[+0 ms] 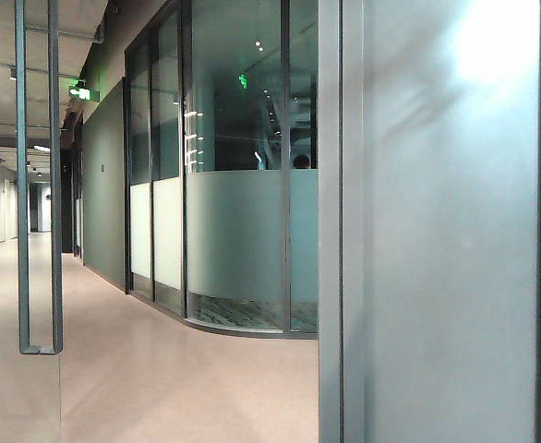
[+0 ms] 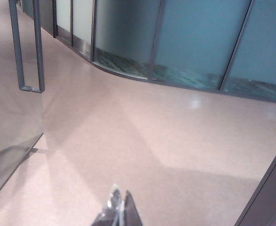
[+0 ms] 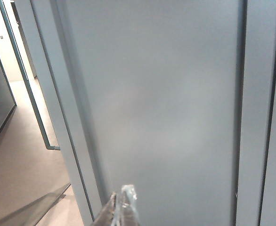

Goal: Raise the arm to find the leftmost switch on the wall and turn on the lights.

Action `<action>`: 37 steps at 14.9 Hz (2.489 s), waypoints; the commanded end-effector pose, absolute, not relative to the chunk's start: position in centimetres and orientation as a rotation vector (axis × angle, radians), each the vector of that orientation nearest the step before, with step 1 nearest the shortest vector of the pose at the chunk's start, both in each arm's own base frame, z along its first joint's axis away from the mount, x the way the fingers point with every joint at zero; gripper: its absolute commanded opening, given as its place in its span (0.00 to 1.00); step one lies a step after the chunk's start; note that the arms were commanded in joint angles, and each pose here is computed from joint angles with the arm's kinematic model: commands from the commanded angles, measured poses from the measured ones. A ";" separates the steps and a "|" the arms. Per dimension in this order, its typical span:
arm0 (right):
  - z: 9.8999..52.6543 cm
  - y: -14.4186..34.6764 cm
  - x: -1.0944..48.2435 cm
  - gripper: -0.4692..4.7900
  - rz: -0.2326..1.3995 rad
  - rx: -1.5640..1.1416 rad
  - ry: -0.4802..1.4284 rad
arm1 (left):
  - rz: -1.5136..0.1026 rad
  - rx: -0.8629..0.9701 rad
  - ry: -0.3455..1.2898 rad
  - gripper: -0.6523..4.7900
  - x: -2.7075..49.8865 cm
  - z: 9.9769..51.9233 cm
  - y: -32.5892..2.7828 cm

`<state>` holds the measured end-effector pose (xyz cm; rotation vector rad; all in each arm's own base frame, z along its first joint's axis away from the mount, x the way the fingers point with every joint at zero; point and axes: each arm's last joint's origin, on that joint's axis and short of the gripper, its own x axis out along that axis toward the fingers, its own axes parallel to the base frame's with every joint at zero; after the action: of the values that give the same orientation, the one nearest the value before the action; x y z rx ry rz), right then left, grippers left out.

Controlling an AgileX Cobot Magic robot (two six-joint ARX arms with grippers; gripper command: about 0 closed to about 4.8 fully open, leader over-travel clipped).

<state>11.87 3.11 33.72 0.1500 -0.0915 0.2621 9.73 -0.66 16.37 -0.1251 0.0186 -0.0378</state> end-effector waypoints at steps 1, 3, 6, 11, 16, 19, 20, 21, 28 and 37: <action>34.0 3.1 11.8 0.09 0.262 0.150 -0.111 | -0.035 -0.105 0.010 0.11 9.7 16.5 -0.6; 34.0 3.1 11.8 0.09 0.262 0.150 -0.111 | -0.035 -0.105 0.010 0.11 9.7 16.5 -0.6; 34.0 3.1 11.8 0.09 0.262 0.150 -0.110 | -0.035 -0.112 0.010 0.11 9.7 16.5 -0.6; 34.0 3.1 11.8 0.09 0.262 0.150 -0.111 | -0.046 -0.102 0.008 0.11 9.7 16.5 -0.7; 34.0 3.1 11.8 0.09 0.262 0.150 -0.110 | -0.065 -0.074 0.011 0.11 9.7 16.5 -0.7; 34.0 3.1 11.8 0.09 0.262 0.150 -0.110 | -0.066 -0.079 0.011 0.11 9.7 16.5 -0.7; 34.0 3.1 11.8 0.09 0.262 0.150 -0.111 | -0.067 -0.079 0.011 0.11 9.7 16.5 -0.7; 34.0 3.1 11.8 0.09 0.262 0.150 -0.111 | -0.067 -0.079 0.011 0.11 9.7 16.5 -0.7; 34.0 3.1 11.8 0.09 0.262 0.150 -0.110 | -0.068 -0.079 0.011 0.11 9.7 16.5 -0.7; 29.4 1.0 9.4 0.09 0.032 -0.011 0.088 | -0.068 -0.078 0.011 0.11 9.7 16.5 -0.7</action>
<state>9.41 1.30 30.64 0.0034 0.0500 0.0993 9.73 -0.71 16.36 -0.0787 0.0198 -0.0618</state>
